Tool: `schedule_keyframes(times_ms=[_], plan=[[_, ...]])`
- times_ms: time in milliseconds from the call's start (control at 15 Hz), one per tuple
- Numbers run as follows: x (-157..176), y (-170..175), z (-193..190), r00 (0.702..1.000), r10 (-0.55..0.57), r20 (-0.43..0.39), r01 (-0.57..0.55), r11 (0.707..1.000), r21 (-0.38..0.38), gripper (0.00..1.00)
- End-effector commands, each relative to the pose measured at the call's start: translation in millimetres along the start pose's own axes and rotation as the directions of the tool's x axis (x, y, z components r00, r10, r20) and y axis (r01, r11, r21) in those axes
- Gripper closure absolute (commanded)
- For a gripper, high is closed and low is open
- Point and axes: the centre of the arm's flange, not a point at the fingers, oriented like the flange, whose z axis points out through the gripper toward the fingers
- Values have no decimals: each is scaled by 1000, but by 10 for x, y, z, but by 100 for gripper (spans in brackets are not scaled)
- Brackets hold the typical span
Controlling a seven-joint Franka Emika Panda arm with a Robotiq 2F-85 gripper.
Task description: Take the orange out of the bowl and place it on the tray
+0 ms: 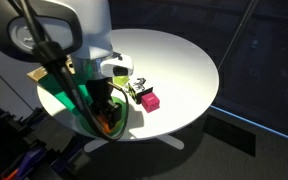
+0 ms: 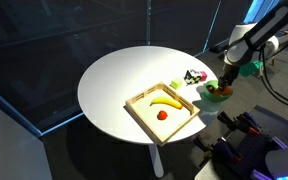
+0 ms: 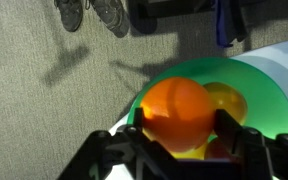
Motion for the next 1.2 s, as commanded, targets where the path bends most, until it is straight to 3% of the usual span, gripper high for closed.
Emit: schedule_keyframes(times_ms=[0,800,1133], plan=[[2,-19,-205,1000,22,0,-22,1000,14,53],[125,-184,-814,994,73,81,-76,996,36,53],[276,-477,-1043,998,56,41,-58,997,51,53]])
